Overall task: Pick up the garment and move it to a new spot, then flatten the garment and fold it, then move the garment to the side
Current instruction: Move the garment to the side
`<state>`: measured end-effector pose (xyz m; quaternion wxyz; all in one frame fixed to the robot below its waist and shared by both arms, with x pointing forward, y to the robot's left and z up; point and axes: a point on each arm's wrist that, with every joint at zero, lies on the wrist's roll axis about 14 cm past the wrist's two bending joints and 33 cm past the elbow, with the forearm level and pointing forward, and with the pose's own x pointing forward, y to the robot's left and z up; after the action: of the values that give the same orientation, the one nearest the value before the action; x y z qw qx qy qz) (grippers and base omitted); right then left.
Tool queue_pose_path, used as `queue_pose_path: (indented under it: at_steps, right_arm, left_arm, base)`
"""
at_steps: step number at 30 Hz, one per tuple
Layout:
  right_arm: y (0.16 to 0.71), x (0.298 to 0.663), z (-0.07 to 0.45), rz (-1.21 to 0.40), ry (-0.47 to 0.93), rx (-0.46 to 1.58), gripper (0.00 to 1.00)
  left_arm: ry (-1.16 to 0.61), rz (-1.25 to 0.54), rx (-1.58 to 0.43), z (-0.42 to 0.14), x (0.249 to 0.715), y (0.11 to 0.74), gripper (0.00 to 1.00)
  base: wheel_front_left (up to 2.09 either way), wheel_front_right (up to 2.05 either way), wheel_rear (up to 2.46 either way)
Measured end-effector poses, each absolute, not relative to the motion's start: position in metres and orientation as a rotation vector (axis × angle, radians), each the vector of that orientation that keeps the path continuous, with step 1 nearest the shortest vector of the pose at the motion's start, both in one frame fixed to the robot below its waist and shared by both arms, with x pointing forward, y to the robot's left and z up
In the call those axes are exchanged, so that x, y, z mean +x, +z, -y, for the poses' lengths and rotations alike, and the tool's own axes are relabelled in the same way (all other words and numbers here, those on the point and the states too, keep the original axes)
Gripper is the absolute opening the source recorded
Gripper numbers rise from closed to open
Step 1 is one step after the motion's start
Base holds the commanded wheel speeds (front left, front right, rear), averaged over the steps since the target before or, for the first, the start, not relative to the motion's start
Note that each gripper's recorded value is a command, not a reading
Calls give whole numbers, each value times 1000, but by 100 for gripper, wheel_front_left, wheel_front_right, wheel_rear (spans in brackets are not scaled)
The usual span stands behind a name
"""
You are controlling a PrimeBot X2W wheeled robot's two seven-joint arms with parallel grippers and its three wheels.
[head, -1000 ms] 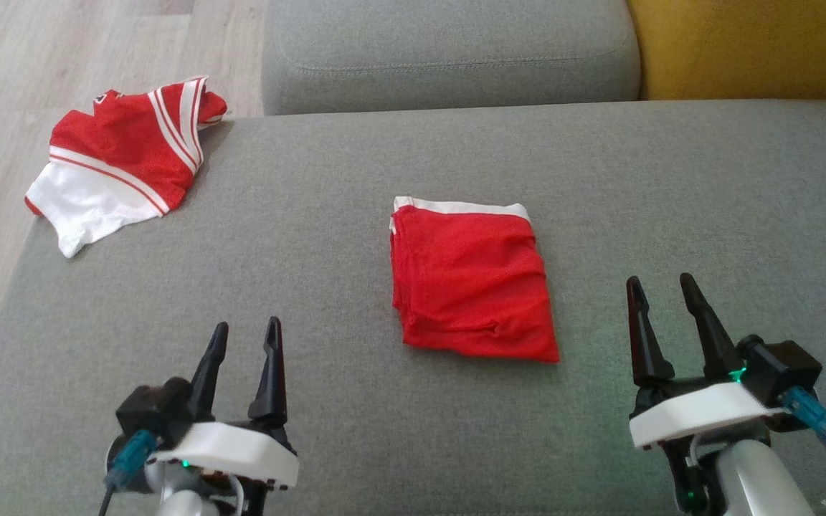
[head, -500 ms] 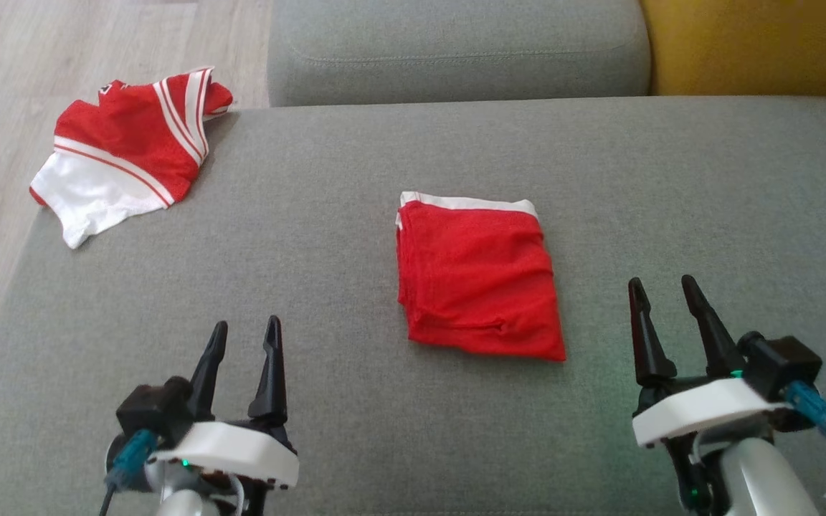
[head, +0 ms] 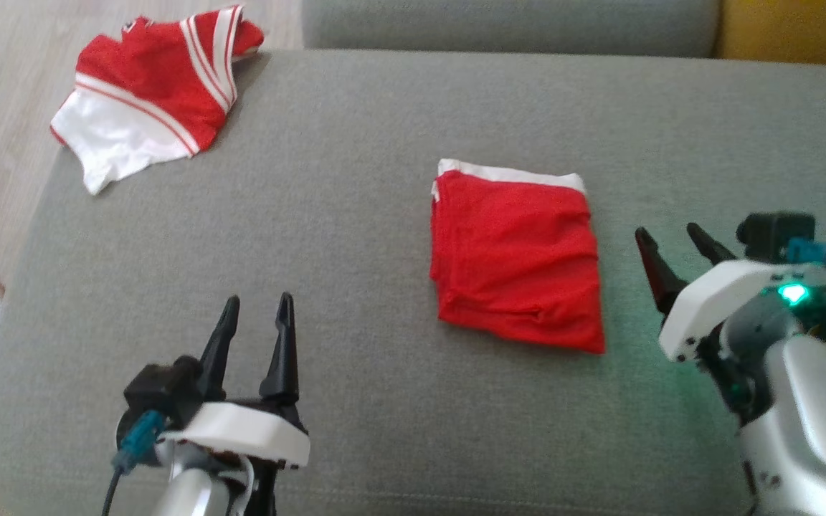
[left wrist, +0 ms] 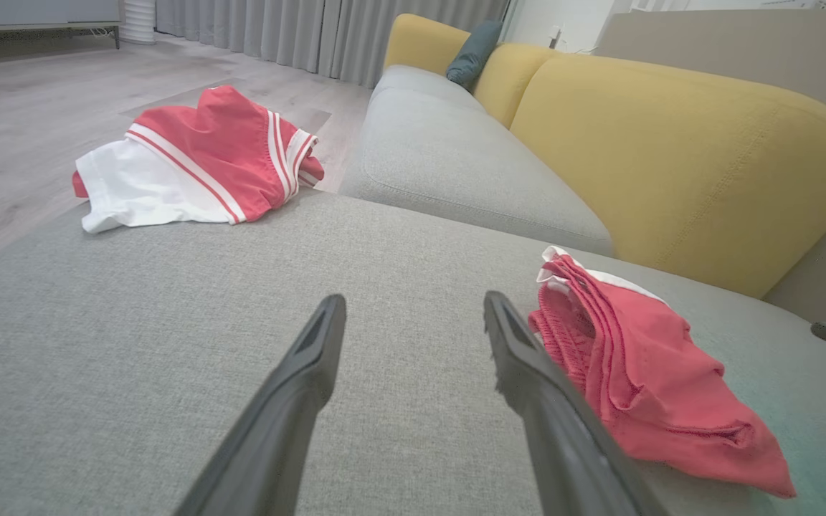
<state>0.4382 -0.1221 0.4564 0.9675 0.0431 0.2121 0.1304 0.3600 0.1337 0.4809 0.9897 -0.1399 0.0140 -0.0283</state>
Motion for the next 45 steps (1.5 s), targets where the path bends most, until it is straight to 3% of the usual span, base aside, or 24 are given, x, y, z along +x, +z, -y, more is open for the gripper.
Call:
queue_pose_path:
  at_steps: [16, 17, 19, 20, 28, 35, 45]
  right_arm:
    - [377, 449, 77, -854, 430, 138, 100]
    - [376, 451, 73, -863, 441, 150, 51]
    - [376, 454, 71, -864, 447, 149, 26]
    - [376, 455, 71, -864, 449, 148, 2]
    - [380, 462, 95, -801, 393, 118, 0]
    - [403, 481, 164, -693, 239, 55, 0]
    - [428, 468, 262, -607, 0, 55, 0]
  left_arm:
    - [23, -60, -282, -156, 374, 469, 100]
    - [29, -63, -281, -157, 374, 467, 100]
    - [31, -67, -281, -158, 374, 466, 100]
    - [30, -68, -281, -157, 374, 466, 100]
    - [-18, -68, -275, -143, 382, 465, 100]
    - [-142, -78, -265, -105, 398, 462, 100]
    - [-400, -69, -276, -22, 431, 461, 100]
  base:
    - [0, 0, 0]
    - [0, 0, 0]
    - [0, 0, 0]
    - [0, 0, 0]
    - [0, 0, 0]
    - [0, 0, 0]
    - [0, 0, 0]
